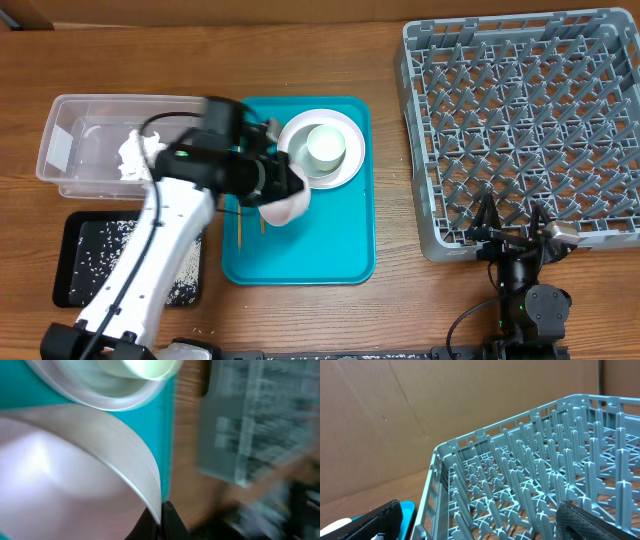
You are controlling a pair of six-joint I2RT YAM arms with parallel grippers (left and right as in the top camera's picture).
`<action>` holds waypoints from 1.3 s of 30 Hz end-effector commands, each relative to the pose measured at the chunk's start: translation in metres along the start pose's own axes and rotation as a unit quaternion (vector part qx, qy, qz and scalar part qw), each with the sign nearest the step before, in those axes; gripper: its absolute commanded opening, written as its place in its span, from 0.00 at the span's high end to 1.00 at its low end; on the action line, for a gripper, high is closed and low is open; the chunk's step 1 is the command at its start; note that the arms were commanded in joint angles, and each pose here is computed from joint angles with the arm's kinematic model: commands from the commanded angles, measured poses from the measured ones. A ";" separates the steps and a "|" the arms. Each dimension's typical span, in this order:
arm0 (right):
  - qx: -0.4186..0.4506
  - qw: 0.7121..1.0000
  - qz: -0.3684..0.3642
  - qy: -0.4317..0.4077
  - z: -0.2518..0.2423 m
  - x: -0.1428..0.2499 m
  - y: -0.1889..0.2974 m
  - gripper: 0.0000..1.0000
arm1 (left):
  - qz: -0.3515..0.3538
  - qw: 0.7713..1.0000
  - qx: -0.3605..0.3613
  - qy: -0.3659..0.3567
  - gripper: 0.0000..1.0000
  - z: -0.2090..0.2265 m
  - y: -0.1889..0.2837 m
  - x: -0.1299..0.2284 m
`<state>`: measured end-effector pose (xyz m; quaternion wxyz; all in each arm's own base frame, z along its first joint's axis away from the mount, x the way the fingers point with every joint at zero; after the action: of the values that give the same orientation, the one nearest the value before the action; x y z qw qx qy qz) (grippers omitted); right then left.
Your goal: Sort waste into correct bins and load items into the dishwasher
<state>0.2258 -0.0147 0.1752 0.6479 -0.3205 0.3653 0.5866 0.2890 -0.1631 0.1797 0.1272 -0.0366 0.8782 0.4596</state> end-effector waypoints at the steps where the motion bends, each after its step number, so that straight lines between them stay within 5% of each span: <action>1: 0.004 1.000 -0.005 0.003 -0.003 0.000 0.000 0.00 | -0.044 0.987 -0.156 -0.008 0.96 -0.001 -0.010 0.000; 8: 0.004 1.000 -0.006 0.003 -0.002 0.000 0.000 0.00 | -0.028 0.970 -0.231 -0.074 0.96 -0.034 -0.049 0.035; 19: 0.004 1.000 -0.006 0.003 -0.002 0.000 0.000 0.00 | 0.048 0.952 -0.293 -0.074 0.94 -0.002 -0.103 0.051; 24: 0.004 1.000 -0.006 0.003 -0.003 0.000 0.000 0.00 | 0.057 0.951 -0.291 -0.083 0.46 -0.001 -0.104 0.053; 26: 0.004 1.000 -0.006 0.003 -0.002 0.000 0.000 0.00 | 0.063 0.952 -0.284 -0.089 0.37 -0.003 -0.103 0.052; 32: 0.004 1.000 -0.006 0.003 -0.002 0.000 0.000 0.00 | 0.062 0.963 -0.247 -0.091 0.43 -0.020 -0.068 0.021; 39: 0.003 1.000 -0.007 0.000 -0.002 0.000 0.000 0.00 | -0.034 0.975 -0.206 -0.076 0.42 -0.016 0.036 -0.047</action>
<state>0.2258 -0.0146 0.1751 0.6476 -0.3205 0.3655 0.5867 0.3096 -0.1817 0.1760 0.1451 -0.0225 0.7343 0.6627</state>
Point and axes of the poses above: each gripper's point midway between its finger pads, its own y axis back along the fingers, its own z axis along the line the jaws close on, x = y × z, the point moved 2 cm from there along y, back along the fingers, and after that the axes turned 13 degrees about -y, right-handed, at the moved point
